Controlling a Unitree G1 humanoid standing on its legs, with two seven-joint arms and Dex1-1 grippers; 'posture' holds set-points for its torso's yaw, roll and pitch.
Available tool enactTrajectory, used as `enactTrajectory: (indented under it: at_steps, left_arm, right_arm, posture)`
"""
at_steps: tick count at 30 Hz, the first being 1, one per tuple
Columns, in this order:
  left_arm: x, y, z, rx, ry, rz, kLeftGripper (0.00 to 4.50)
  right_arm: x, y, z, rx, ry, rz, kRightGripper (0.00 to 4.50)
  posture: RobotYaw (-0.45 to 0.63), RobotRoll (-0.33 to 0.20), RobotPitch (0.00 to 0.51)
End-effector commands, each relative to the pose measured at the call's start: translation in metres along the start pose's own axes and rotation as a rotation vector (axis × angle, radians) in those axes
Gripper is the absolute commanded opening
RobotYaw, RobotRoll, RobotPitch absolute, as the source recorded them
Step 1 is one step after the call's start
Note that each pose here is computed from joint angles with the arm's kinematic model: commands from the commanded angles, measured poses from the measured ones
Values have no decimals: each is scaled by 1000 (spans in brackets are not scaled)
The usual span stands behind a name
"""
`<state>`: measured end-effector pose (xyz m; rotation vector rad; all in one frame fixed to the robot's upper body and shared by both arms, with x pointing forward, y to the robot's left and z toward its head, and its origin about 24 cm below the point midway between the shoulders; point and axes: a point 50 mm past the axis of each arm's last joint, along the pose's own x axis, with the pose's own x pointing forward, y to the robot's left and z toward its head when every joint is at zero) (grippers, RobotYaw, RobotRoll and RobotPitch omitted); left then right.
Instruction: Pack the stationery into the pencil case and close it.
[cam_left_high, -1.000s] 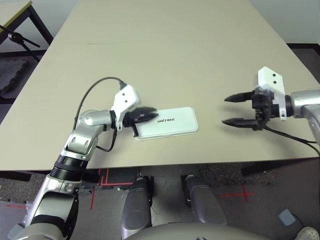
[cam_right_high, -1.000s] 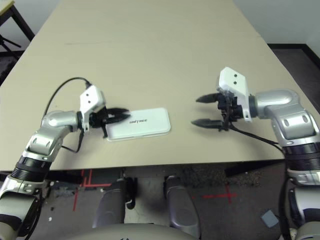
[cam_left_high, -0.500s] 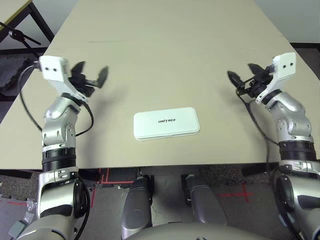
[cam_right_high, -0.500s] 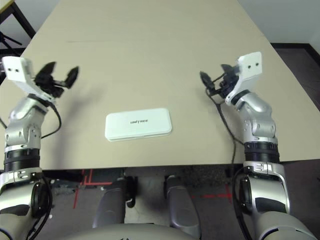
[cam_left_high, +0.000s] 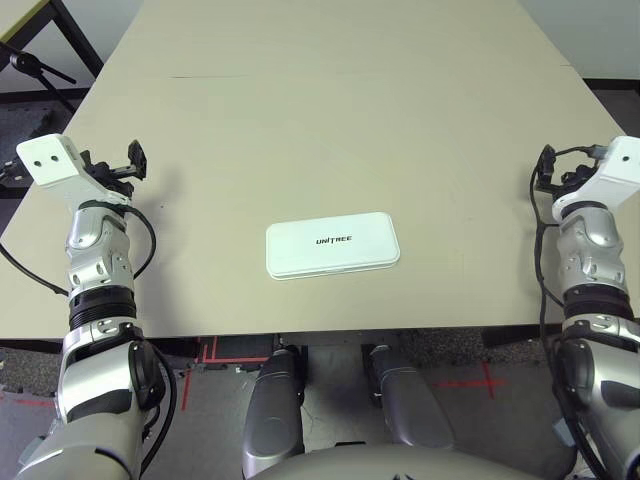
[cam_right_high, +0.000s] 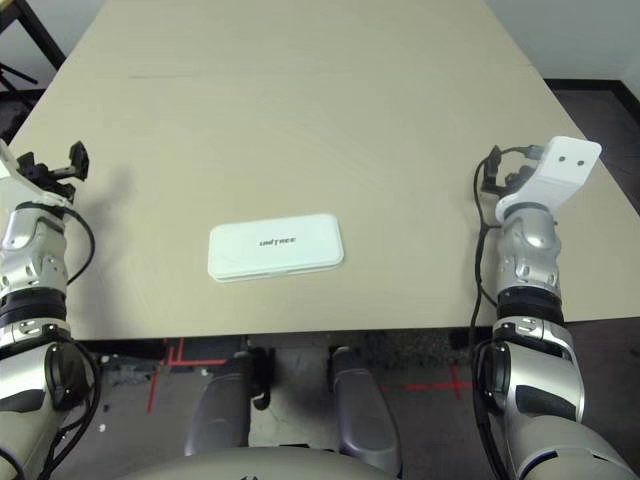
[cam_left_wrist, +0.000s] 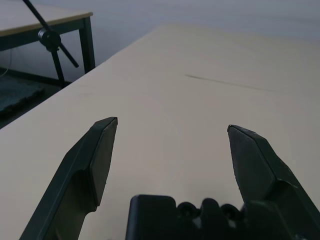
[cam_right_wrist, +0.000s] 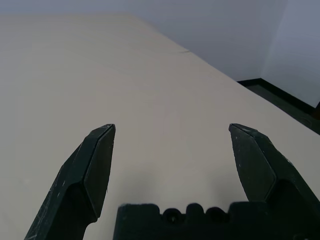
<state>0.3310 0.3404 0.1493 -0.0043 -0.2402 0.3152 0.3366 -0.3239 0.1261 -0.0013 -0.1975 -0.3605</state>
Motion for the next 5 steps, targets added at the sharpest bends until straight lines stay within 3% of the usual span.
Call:
enactTrajectory:
  at_steps: [1,5]
  left_arm:
    - [1,2,0,15,-5,-4,4452]
    - [1,-1,1,24,-14,-24,4452]
  right_arm:
    - [2,-2,1,-4,-4,2,4500]
    - [3,2,1,-2,-5,18,4500]
  posture:
    - [-99,0,201]
    - [-95,0,191]
